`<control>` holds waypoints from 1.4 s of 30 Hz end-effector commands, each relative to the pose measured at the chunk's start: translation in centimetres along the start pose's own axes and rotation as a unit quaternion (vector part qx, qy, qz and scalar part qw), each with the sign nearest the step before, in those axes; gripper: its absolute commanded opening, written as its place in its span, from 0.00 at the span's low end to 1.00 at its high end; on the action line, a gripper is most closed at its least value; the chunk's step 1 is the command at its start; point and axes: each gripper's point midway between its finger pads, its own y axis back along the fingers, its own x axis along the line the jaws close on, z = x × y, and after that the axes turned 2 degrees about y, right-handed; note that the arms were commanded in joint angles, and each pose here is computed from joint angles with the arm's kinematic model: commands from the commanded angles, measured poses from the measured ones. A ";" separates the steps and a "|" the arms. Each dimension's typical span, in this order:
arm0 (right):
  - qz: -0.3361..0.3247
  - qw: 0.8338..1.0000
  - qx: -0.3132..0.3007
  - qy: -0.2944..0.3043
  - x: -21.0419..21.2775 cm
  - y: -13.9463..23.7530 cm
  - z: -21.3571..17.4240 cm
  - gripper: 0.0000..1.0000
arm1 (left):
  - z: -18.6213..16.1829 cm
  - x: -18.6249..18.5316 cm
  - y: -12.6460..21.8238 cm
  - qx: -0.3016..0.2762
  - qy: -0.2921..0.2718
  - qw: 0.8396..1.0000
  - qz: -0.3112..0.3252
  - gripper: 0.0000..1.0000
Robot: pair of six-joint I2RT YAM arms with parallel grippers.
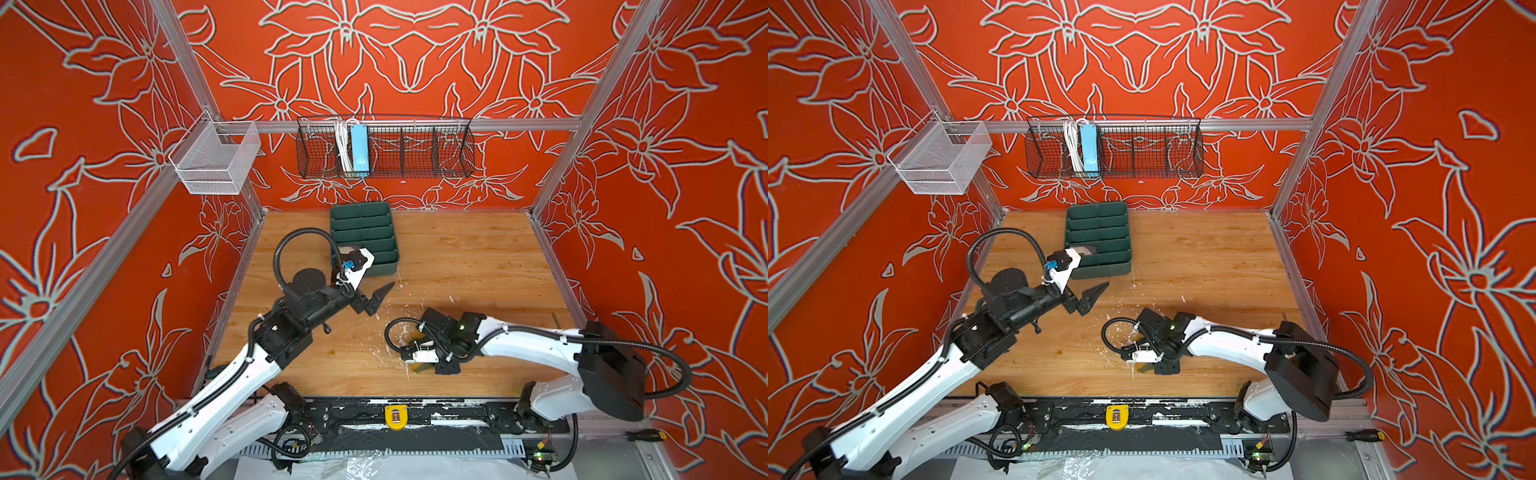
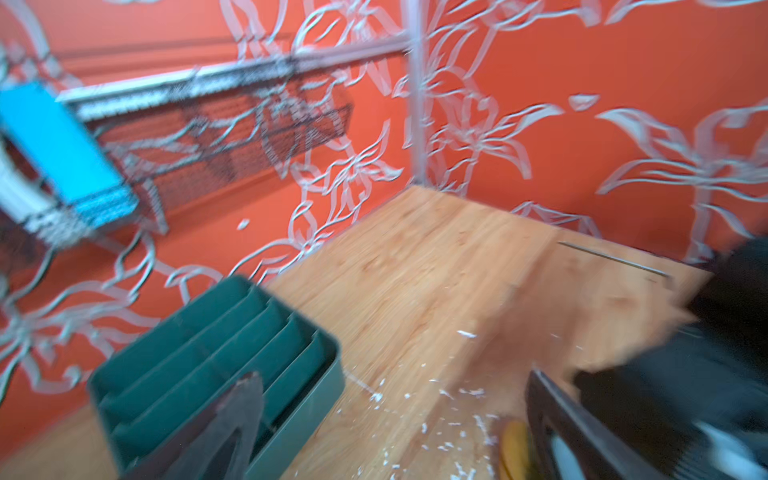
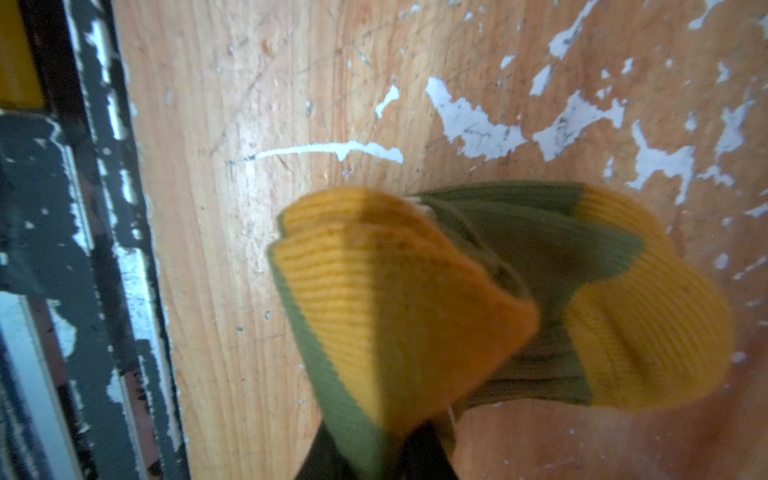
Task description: Roll the socks
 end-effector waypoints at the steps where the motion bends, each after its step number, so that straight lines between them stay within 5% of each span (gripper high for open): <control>1: 0.136 0.989 0.046 -0.042 4.0 -1.4 -1.6 0.00 | -1.4 -4.1 1.4 0.038 -0.046 0.992 -0.108 0.97; 5: 0.164 0.982 0.066 -0.059 3.8 -2.1 -1.6 0.00 | -4.9 -7.9 2.6 0.087 -0.137 0.976 -0.146 0.93; 10: 0.165 0.981 0.068 -0.079 2.3 -2.8 -1.7 0.00 | -10.7 -12.8 2.6 0.083 -0.270 0.945 -0.163 0.91; 16: 0.178 0.977 0.077 -0.087 1.3 -3.7 -1.6 0.00 | -16.4 -16.0 0.0 0.095 -0.367 0.919 -0.107 0.88; 28: 0.170 0.980 0.050 -0.091 0.4 -3.7 -0.6 0.00 | -21.3 -16.0 -6.2 0.150 -0.333 0.931 0.018 0.79; 37: 0.172 0.979 0.047 -0.093 0.3 -3.6 -0.4 0.00 | -24.8 -16.2 -6.6 0.193 -0.319 0.928 0.002 0.75; 42: 0.168 0.980 0.049 -0.092 0.2 -3.3 -0.4 0.00 | -27.2 -17.1 -6.0 0.235 -0.307 0.920 -0.062 0.73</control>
